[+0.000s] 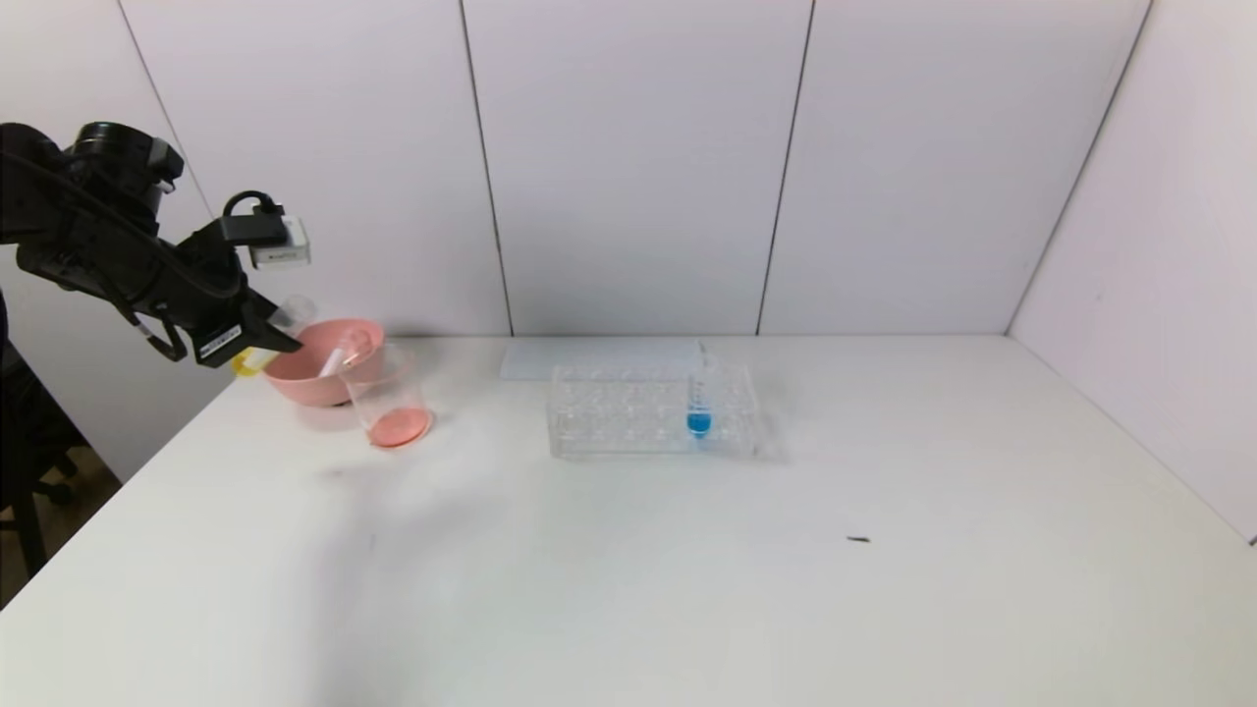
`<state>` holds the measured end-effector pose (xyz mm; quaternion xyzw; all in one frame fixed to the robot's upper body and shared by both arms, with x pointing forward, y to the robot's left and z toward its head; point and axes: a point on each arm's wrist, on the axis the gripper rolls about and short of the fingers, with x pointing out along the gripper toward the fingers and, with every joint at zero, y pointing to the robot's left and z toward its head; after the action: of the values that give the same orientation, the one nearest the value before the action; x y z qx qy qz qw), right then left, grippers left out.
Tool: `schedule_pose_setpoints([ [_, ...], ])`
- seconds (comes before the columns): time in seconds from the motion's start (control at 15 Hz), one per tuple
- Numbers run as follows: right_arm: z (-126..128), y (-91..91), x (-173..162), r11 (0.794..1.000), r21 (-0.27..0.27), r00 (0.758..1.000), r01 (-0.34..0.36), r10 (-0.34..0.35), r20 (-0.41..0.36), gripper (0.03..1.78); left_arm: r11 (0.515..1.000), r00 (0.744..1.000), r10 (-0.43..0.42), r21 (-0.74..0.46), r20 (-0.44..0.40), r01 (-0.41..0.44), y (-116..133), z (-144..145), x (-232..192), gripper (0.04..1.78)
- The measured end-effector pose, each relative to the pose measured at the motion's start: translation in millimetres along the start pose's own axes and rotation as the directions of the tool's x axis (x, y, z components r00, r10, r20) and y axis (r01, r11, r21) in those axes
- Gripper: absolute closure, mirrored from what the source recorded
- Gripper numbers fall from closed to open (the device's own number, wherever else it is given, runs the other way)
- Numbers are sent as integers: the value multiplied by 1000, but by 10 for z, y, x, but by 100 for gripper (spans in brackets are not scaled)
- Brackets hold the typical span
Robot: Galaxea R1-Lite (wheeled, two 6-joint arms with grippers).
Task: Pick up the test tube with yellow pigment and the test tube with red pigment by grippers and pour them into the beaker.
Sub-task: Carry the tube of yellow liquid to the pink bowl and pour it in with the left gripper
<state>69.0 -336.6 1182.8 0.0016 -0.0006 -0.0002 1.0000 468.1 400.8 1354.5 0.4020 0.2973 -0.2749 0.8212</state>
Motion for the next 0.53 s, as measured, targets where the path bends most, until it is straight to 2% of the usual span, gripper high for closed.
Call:
schedule_pose_setpoints([
  [0.27,0,0,0,1000,0,1000,0,0,0,11,999,998,-42,21,-39,42,-33,28,-7,137],
  [0.53,0,0,0,1000,0,1000,0,0,0,11,998,997,-49,37,-57,52,-36,45,22,137],
])
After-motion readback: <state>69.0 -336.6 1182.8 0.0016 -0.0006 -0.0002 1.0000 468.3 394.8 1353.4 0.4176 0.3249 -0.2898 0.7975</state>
